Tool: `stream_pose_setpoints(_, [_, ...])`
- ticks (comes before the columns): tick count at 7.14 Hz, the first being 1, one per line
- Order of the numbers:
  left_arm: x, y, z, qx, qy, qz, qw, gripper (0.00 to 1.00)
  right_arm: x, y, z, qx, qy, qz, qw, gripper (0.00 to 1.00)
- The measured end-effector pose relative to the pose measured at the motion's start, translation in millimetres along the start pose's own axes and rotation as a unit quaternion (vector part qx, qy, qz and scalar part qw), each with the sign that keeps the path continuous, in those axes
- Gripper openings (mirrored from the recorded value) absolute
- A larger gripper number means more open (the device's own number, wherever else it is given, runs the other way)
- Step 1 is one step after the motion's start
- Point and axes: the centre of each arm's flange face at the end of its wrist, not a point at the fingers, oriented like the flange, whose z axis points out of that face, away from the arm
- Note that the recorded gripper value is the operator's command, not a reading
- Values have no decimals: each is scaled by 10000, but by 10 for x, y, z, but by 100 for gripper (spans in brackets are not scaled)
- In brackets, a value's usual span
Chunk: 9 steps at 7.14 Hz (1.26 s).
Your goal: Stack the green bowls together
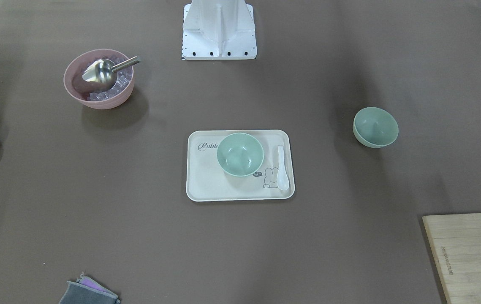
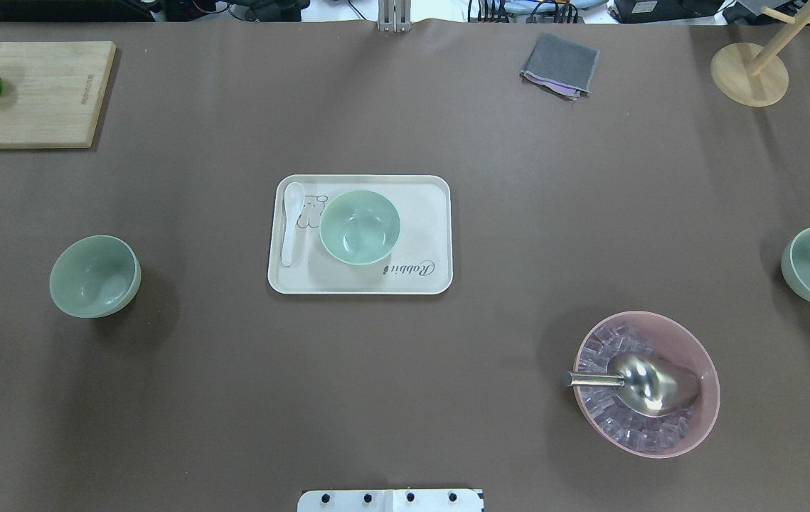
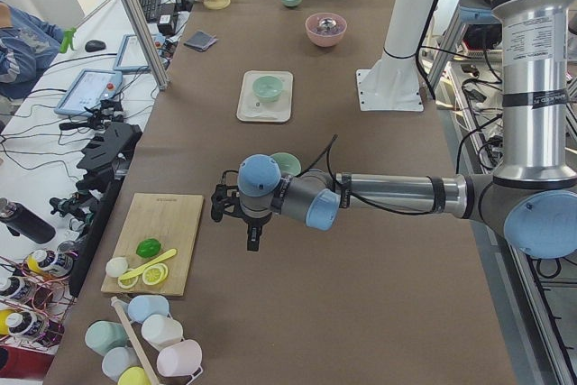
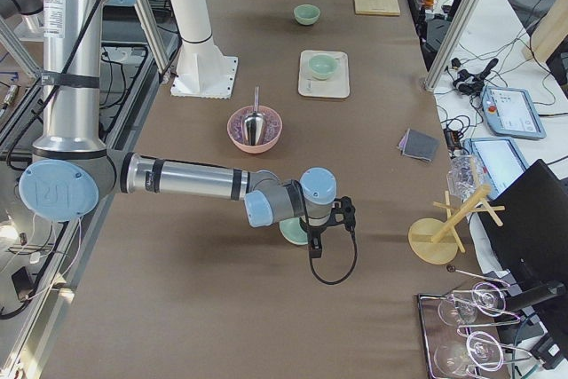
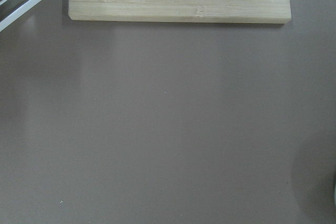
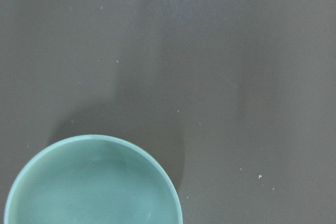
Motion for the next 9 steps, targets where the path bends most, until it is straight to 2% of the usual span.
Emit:
stream_pose_setpoints(1, [11,-10,3,3,-2,5,10000,97,-7,27,115,-110,10,20,9999,90])
stream_pose_setpoints(2, [16,-17,3,7,-6,10,10000,97,-11,34,196,-188,17,27,9998,81])
stream_pose_setpoints(4, [19,-24,4,8,-8,15,10000,97,-20,19,290,-277,22,27,9996,73])
stream_pose_setpoints(6, [17,-26,5,10,-16,13,10000,97,-58,-46,353,-324,18,78,9994,53])
stream_pose_setpoints(7, [18,-29,3,16,-26,13,10000,97,-53,-60,387,-354,24,117,9993,21])
stream_pose_setpoints(8, [28,-41,0,22,-26,13,10000,97,-50,-69,401,-365,27,135,9992,0])
stream_pose_setpoints(9, [71,-67,11,15,-14,-37,10000,94,-56,-79,402,-364,22,141,9992,0])
